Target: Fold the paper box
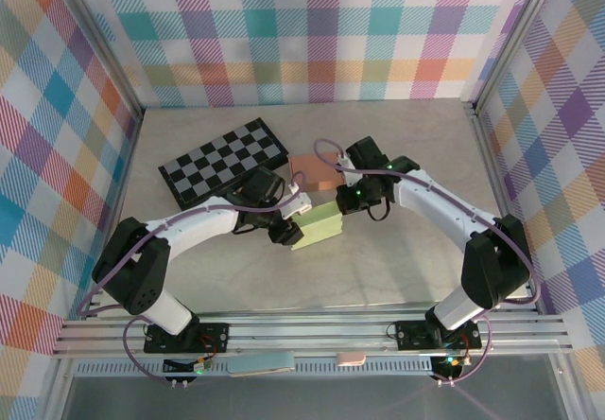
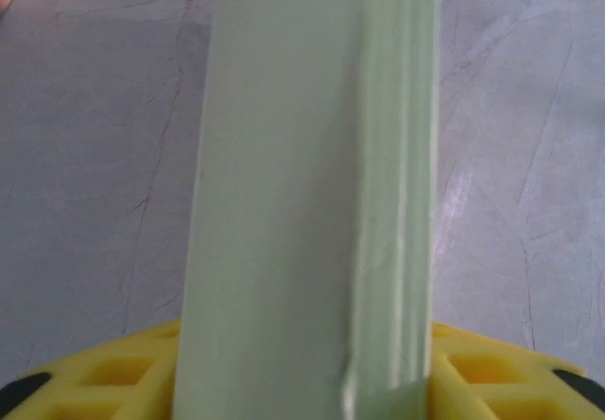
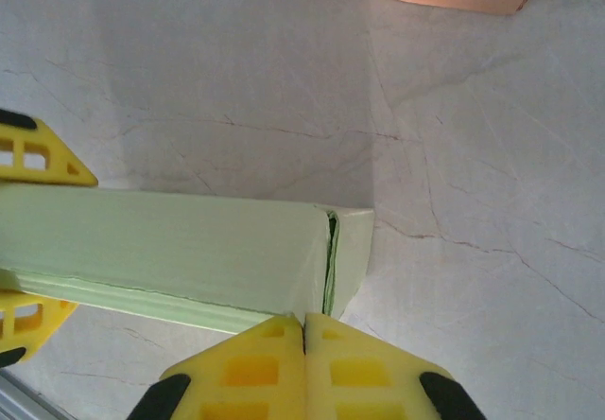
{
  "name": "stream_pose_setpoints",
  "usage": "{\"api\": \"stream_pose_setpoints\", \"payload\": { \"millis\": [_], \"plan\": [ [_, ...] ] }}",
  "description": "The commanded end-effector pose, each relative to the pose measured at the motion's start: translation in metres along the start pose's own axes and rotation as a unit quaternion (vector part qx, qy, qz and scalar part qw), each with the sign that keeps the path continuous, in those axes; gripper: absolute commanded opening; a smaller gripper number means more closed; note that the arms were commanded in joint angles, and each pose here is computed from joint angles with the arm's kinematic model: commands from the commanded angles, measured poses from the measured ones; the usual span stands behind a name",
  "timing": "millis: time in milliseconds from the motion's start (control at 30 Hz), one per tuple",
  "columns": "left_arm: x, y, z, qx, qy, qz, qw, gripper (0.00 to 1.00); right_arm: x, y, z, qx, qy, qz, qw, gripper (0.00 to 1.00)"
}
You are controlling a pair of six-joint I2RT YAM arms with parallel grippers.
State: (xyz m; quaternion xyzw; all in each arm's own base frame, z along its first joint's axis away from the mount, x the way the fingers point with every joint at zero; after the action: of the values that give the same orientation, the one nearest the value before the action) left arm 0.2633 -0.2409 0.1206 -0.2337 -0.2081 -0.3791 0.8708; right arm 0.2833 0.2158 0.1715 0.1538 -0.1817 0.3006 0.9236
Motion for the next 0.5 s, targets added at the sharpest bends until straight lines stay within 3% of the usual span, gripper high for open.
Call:
{"api": "stream_pose_setpoints", "payload": {
  "millis": [0,267,467],
  "plan": [
    [0.019,0.007,0.016,0.024,-0.045,0.015,0.999,0.56,-0.002,0.002,0.005,-0.018,-0.006,-0.009,1.000,0.00],
    [0.027,0.005,0.036,0.040,-0.106,0.051,0.992,0.67,0.001,-0.001,0.002,-0.034,-0.001,-0.029,0.999,0.00],
    [0.029,0.004,0.047,0.050,-0.131,0.078,0.987,0.69,0.008,0.002,0.003,-0.040,-0.003,-0.036,0.999,0.00]
  ]
}}
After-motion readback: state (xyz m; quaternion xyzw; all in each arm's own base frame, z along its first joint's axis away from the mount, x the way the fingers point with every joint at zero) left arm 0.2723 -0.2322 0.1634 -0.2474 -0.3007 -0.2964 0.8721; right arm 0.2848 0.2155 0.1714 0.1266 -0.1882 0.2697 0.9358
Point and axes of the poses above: each hand's point on the last joint's axis, 136 mm out from that joint toward the fingers, its own z axis back along the fingers, its own y axis along the line the jaws close on, x = y × z, the point moved 4 cm from there along z, back along the fingers, and after that the axes turned 13 degrees about z, right-handed, at the moved point
